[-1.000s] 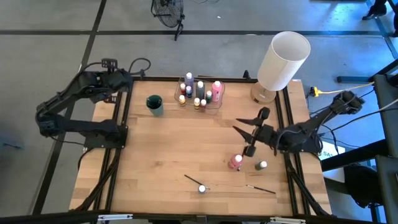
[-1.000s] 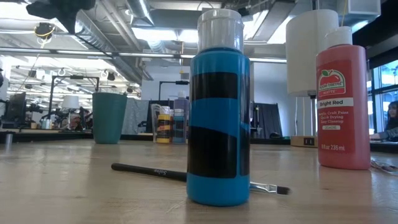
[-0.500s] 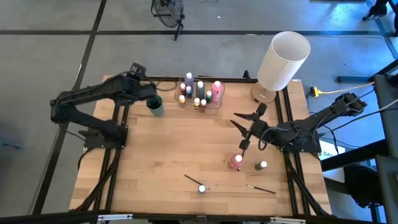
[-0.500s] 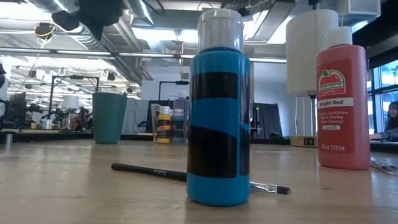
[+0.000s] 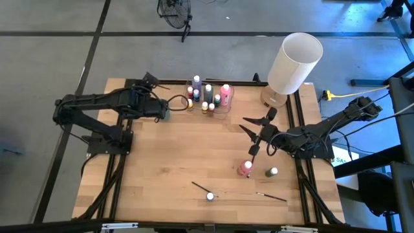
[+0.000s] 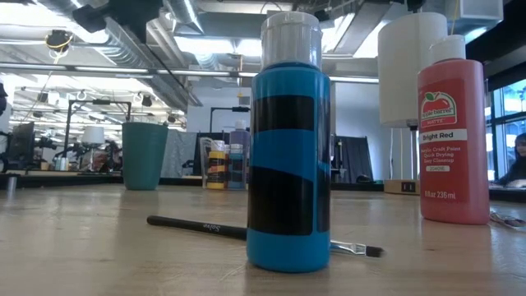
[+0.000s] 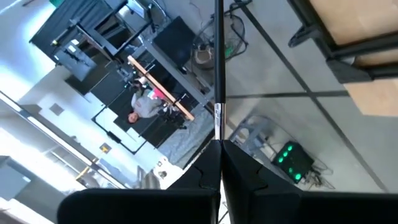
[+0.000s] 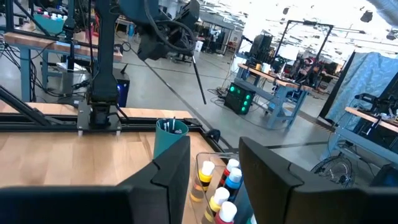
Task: Pick & Place Paint Supplies
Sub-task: Put the silver paint brush into the green cup
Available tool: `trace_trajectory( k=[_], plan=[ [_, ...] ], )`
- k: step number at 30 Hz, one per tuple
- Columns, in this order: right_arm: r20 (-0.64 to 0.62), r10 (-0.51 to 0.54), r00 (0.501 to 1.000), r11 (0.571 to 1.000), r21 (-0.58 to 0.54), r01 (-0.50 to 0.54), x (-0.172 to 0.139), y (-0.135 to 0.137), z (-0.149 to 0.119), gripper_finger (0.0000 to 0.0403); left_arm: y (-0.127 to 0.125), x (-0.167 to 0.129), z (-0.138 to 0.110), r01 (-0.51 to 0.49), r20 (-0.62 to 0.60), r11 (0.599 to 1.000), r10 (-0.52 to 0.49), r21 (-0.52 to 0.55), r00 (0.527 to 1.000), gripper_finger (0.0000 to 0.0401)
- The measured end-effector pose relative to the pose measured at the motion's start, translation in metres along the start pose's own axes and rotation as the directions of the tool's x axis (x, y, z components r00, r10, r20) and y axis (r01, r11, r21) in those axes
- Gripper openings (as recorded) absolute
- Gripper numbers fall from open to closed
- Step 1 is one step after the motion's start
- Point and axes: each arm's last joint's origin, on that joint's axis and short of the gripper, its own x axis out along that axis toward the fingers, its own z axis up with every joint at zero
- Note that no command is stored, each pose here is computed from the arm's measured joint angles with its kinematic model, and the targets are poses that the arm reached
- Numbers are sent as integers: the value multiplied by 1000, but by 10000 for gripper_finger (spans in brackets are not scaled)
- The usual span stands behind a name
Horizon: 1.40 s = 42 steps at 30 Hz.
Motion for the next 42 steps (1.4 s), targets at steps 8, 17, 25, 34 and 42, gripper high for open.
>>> trace_trajectory(
  k=[8,17,25,34,42],
  plan=[
    [23,-30,999,999,-42,30,4,-5,3,140,0,1,-2,-2,-11,1000,2,18,1000,1],
    [16,-58,998,988,-142,60,9,-10,2,140,-3,-14,7,-53,55,999,52,11,997,1],
    [71,-65,995,992,-99,72,19,-20,7,140,-6,-8,-24,-39,28,996,42,-78,999,2],
    [141,-34,989,997,75,23,27,-31,11,140,-56,9,-57,44,0,994,-44,-100,999,1],
    [161,117,980,968,202,-148,37,-24,4,140,-93,5,-93,-6,11,983,9,-186,1000,1]
  ],
)
